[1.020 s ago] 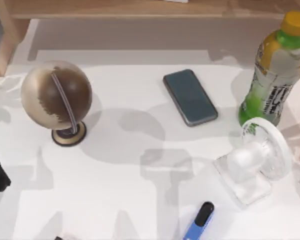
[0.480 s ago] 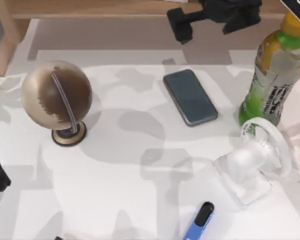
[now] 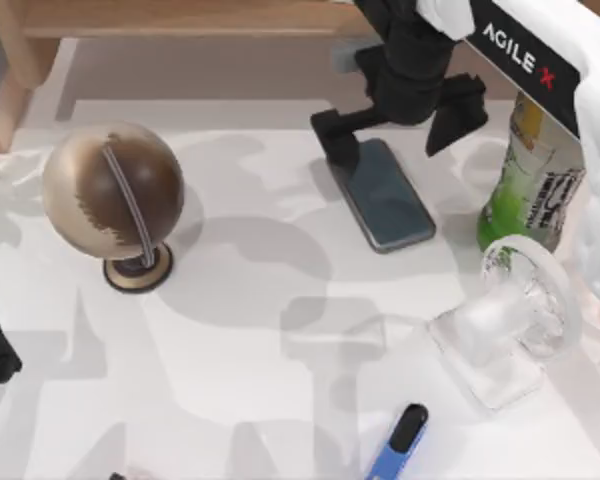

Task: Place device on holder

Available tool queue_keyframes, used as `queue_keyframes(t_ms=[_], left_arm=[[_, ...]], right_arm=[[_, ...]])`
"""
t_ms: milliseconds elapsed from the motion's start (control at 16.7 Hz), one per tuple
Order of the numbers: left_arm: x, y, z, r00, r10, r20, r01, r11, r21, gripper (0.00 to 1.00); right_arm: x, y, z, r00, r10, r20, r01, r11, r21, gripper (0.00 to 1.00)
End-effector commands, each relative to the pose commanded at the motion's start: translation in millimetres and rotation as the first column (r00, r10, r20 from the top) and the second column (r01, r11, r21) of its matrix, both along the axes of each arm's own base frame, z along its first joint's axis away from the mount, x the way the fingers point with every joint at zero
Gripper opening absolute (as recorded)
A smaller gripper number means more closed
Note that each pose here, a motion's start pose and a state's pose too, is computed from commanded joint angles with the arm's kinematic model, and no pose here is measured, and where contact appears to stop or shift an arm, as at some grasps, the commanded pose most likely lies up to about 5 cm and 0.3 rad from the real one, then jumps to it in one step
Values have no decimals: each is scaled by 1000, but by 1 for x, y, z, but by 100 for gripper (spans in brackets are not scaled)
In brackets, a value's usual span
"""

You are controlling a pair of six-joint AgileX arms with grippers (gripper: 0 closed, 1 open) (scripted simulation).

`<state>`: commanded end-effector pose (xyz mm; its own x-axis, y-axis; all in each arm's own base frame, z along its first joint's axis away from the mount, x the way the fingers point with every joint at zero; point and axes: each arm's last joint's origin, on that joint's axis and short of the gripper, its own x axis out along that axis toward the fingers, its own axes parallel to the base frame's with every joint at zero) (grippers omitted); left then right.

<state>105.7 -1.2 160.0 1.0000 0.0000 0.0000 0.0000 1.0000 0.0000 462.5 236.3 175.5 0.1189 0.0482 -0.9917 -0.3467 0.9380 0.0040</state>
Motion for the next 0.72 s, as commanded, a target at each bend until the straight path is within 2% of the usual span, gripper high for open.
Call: queue_keyframes(t_ms=[360, 720], left_arm=[[0, 0, 0, 1000, 0, 0, 0, 1000, 0, 100], [0, 0, 0, 1000, 0, 0, 0, 1000, 0, 100]], right_arm=[[3, 0, -12, 1000, 0, -2, 0, 1000, -1, 100], [9, 4, -66, 1000, 0, 0, 0, 1000, 0, 100]])
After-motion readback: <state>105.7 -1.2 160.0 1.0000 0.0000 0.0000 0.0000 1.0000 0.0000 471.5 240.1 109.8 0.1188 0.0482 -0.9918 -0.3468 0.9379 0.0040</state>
